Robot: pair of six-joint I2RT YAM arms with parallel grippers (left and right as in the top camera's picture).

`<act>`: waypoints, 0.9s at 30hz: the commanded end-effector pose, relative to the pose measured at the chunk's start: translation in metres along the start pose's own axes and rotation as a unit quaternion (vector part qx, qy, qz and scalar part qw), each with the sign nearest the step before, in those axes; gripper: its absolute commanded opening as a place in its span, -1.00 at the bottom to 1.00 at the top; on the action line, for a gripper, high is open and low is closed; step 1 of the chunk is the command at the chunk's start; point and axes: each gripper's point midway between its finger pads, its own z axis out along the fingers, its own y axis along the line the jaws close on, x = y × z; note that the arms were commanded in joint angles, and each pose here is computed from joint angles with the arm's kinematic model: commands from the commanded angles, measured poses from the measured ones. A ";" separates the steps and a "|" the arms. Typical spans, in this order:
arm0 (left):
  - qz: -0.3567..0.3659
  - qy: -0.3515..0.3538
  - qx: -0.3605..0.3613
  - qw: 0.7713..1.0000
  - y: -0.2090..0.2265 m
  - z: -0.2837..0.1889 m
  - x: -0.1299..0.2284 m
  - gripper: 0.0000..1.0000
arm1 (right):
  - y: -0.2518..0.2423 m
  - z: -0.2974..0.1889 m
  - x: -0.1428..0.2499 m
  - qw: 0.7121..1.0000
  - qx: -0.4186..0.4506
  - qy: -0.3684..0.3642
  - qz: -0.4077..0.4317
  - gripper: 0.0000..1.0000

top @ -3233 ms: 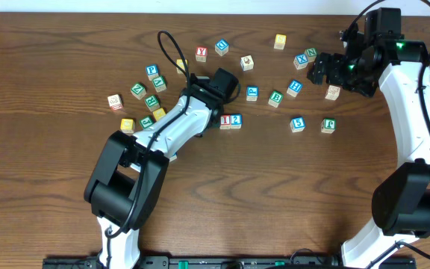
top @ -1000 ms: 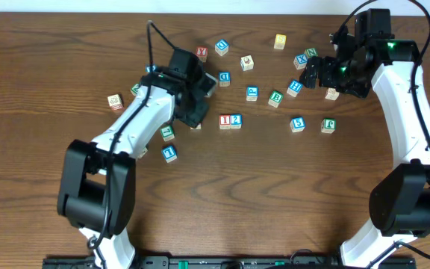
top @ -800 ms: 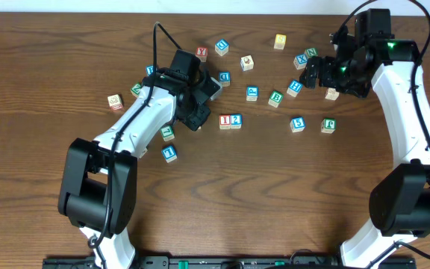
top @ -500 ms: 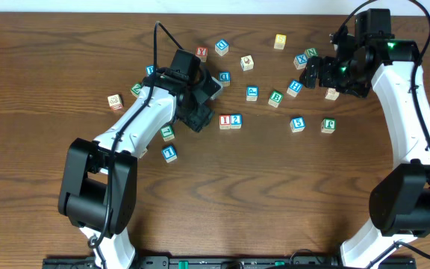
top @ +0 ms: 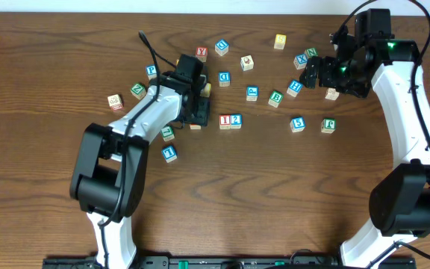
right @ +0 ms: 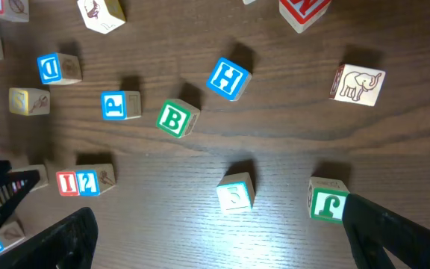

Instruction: Spell out AI2

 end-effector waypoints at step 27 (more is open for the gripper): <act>-0.079 0.014 -0.030 0.996 0.002 0.002 0.011 -0.12 | 0.006 -0.010 -0.004 1.000 -0.004 -0.012 -0.009 0.99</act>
